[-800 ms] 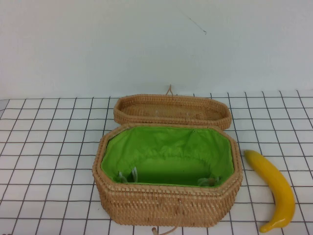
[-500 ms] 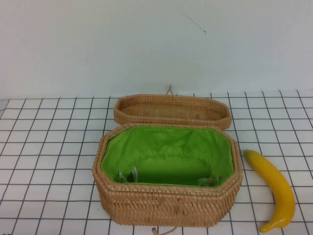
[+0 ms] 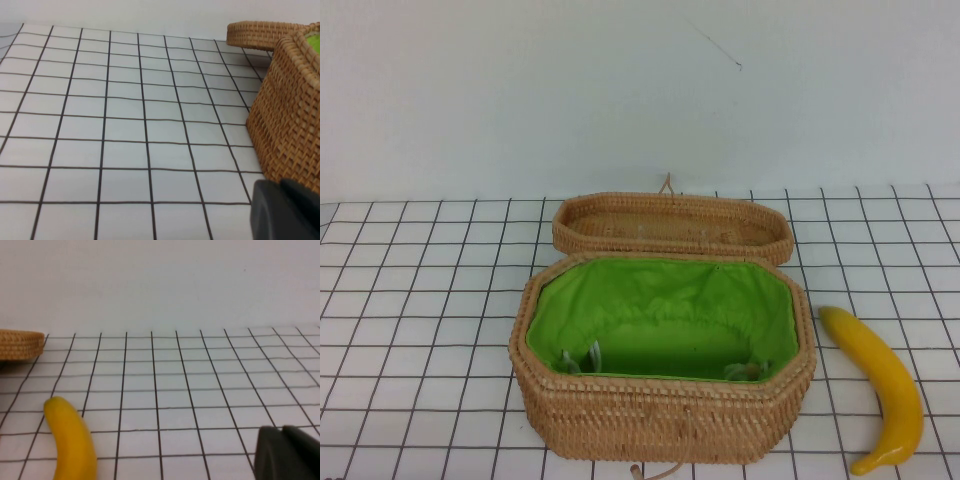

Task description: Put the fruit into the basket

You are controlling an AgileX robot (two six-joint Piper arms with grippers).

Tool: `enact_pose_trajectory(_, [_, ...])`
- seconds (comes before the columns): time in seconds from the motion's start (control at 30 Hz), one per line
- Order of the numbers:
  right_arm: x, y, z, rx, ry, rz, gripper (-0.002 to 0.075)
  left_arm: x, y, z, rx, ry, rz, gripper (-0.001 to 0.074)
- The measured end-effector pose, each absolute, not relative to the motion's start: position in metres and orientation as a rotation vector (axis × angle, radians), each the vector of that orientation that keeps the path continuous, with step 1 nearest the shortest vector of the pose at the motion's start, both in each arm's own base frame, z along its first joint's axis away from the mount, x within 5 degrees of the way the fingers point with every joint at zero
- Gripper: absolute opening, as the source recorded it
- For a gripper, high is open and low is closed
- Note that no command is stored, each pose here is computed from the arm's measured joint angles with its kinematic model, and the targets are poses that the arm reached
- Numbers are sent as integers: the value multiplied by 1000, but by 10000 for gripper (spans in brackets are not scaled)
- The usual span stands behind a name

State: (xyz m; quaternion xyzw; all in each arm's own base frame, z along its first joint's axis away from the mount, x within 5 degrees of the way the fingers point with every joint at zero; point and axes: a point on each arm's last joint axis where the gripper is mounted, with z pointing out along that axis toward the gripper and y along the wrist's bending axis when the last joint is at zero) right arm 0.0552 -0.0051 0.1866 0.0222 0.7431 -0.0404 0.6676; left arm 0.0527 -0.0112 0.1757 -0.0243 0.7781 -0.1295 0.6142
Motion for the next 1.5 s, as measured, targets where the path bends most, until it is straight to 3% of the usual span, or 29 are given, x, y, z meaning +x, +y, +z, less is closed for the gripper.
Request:
enact_pose_trajectory(0.6, [55,-5,204,7,1484,-134,-3,53,-11,176,-56,1793,-299,0])
enact_pose_trajectory(0.83, [45,-3,239,-2,1079,-142,-3,53,-11,176,-56,1793,-299,0])
enact_pose_trajectory(1.13, [19,-5,271,115,631,51,-3,53,-11,176,-56,1793,-299,0])
enact_pose_trajectory(1.33, [8,-5,300,137,566,109,-2,53,-11,185,-54,1801,-299,-3])
enact_pose_trajectory(1.5, [-10,-2,351,113,621,60,-3,53,-11,176,-56,1793,-299,0])
